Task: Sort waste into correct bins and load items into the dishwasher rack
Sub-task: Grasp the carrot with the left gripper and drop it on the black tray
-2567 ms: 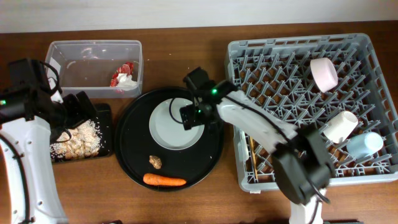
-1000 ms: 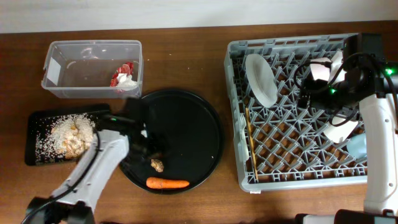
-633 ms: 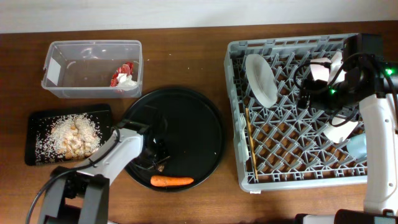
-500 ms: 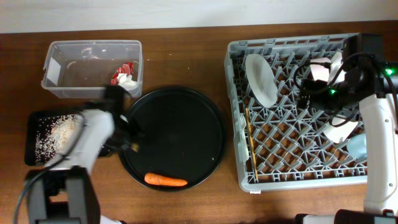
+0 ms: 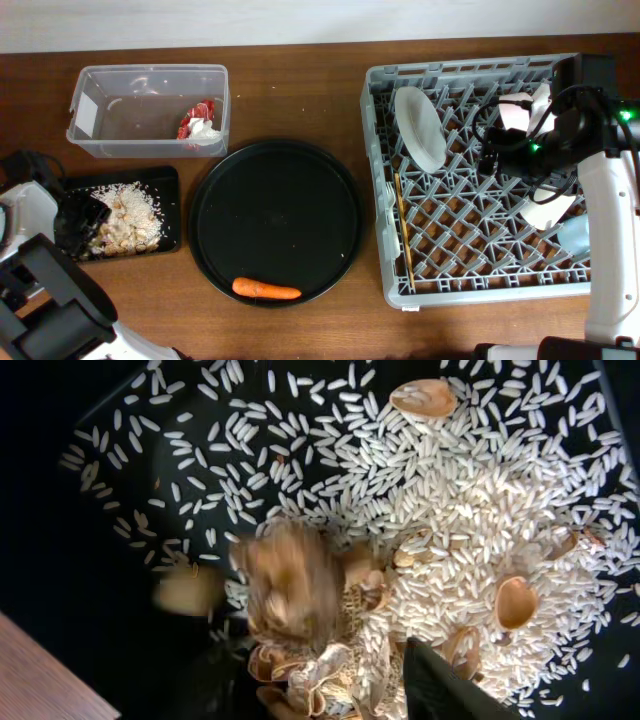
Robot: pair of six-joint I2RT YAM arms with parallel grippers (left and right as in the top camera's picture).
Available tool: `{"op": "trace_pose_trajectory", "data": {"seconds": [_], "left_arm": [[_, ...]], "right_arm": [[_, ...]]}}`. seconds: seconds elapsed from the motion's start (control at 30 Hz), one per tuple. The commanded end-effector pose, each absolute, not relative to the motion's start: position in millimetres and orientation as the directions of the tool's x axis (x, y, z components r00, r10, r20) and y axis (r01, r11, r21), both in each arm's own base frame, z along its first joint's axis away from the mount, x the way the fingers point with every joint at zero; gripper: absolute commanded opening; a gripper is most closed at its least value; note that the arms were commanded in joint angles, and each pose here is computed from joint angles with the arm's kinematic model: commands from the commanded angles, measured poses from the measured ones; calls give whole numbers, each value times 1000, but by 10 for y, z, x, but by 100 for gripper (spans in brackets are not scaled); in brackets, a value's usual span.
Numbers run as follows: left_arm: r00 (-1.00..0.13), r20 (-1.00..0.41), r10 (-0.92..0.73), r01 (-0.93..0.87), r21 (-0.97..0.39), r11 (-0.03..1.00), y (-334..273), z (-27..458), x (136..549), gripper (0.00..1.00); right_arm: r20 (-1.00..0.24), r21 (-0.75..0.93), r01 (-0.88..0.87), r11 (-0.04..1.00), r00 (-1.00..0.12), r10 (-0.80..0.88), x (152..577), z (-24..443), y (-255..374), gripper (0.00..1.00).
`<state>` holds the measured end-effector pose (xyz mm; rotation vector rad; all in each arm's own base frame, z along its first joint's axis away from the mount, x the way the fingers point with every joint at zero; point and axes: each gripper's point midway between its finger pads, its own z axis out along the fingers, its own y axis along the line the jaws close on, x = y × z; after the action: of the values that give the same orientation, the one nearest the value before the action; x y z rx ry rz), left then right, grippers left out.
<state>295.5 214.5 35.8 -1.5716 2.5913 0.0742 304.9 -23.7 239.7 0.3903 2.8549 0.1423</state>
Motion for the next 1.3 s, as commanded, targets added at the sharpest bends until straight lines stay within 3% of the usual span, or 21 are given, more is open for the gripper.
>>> {"op": "trace_pose_trajectory", "data": {"seconds": [0.0,0.1,0.13,0.17,0.2,0.23,0.27,0.4,0.6,0.73,0.83,0.87,0.9,1.03,1.1,1.2,1.23,1.27], "left_arm": [[-459,-138,-878,-883,-45,468,2195,547,3060,63],[-493,-133,-860,-840,-186,510,1883,1081,3238,64],[-547,-106,-831,-804,-210,556,1576,1208,3254,64],[-664,40,-747,-741,-166,650,821,1222,3105,70],[-735,158,-659,-677,-219,703,171,1140,3056,78],[-733,227,-641,-679,-201,706,-203,1038,2955,82],[-692,280,-665,-715,-141,685,-479,925,2808,93],[-680,343,-648,-702,-47,711,-1451,419,2271,96],[-676,364,-641,-662,81,745,-1457,328,1866,96],[-686,266,-677,-662,158,733,-1231,225,1854,96],[-692,234,-683,-682,95,725,-1234,-67,1884,96],[-698,217,-682,-685,76,725,-1228,-123,1916,93],[-703,202,-682,-683,74,726,-1216,-127,1944,78],[-728,114,-676,-669,95,737,-1020,-132,2063,38],[-771,53,-635,-628,101,771,-800,-107,2220,27],[-811,-3,-584,-583,81,809,-597,0,2472,21],[-823,-33,-567,-568,43,822,-517,121,2629,7],[-825,-71,-560,-562,5,827,-426,278,2768,4]], "right_arm": [[-248,135,248,959,-929,275,3034,2427,-246,99],[-248,135,248,959,-929,275,3035,2428,-246,99],[-248,135,248,959,-929,275,3035,2428,-246,99],[-248,135,248,959,-929,275,3036,2428,-247,99],[-248,135,248,959,-929,275,3036,2428,-246,99],[-248,135,248,959,-929,275,3035,2428,-246,99],[-248,135,248,959,-929,275,3035,2427,-246,99],[-245,135,249,959,-929,275,3029,2426,-245,99],[-244,134,249,959,-930,275,3026,2425,-245,99],[-244,134,249,959,-930,275,3026,2425,-245,99],[-242,134,249,959,-930,276,3021,2424,-244,99],[-240,134,249,959,-931,276,3017,2422,-243,99],[-240,134,249,959,-931,276,3017,2422,-244,99],[-240,134,249,959,-931,276,3016,2422,-243,99],[-240,134,249,959,-931,276,3016,2422,-243,99],[-240,134,250,959,-931,276,3015,2422,-244,99],[-240,134,250,959,-931,276,3015,2422,-244,99],[-240,133,250,959,-931,276,3015,2422,-244,99]]}}
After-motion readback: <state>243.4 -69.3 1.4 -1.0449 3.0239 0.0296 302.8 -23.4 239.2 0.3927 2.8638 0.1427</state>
